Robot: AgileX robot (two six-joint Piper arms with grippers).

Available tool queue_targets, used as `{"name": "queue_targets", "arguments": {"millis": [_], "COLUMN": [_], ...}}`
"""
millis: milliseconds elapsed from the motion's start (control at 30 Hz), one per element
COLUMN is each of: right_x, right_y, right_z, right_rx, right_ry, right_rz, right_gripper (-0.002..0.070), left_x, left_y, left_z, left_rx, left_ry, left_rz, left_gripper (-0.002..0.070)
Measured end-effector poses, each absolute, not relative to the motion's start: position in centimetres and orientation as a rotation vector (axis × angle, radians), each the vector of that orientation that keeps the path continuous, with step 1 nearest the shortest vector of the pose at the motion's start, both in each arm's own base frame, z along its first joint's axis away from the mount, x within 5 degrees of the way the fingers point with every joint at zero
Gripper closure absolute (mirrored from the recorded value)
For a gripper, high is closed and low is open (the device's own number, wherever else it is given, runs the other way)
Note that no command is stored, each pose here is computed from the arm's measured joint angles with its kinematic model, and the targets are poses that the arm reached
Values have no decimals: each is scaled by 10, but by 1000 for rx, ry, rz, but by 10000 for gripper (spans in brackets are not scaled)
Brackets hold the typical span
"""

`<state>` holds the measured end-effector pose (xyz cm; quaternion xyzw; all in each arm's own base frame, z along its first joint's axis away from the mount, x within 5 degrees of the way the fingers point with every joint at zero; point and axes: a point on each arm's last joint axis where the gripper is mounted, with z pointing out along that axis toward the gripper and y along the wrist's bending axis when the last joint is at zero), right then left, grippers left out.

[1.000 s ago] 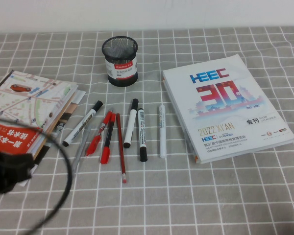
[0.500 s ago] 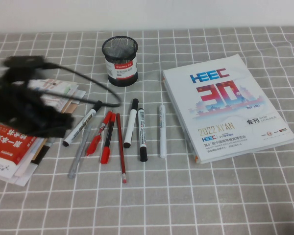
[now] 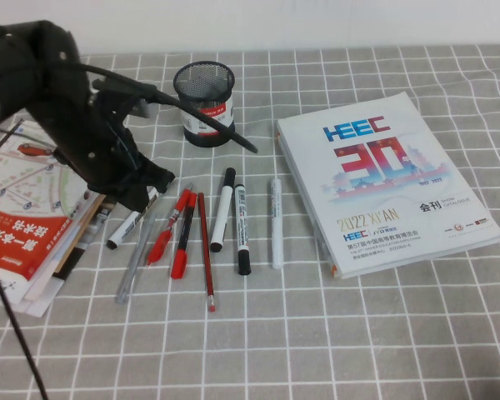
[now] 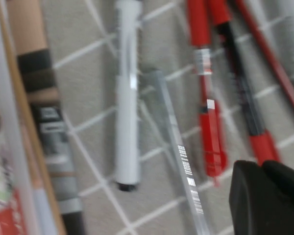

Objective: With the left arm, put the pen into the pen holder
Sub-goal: Pick up the pen on the table

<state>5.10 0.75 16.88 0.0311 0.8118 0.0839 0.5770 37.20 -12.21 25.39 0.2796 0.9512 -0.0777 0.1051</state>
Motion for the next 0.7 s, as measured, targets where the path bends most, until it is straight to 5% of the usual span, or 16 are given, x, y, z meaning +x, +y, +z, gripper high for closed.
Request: {"name": "queue_targets", "arguments": {"millis": [133, 367, 700], "right_x": [51, 51, 51], "right_y": [8, 8, 8], "right_z": [169, 169, 169], "right_rx": [73, 73, 73], "right_ry": [1900, 1900, 1900], "right_rz": [196, 196, 196], "right_gripper": [691, 691, 691], "left_x": [383, 397, 421], "left_y": [-121, -123, -127], "left_z": [246, 227, 203], "left_rx": [862, 875, 898], "left_ry": [2817, 2821, 2821], "left_rz": [-150, -106, -67], "left_gripper": [660, 415, 388]}}
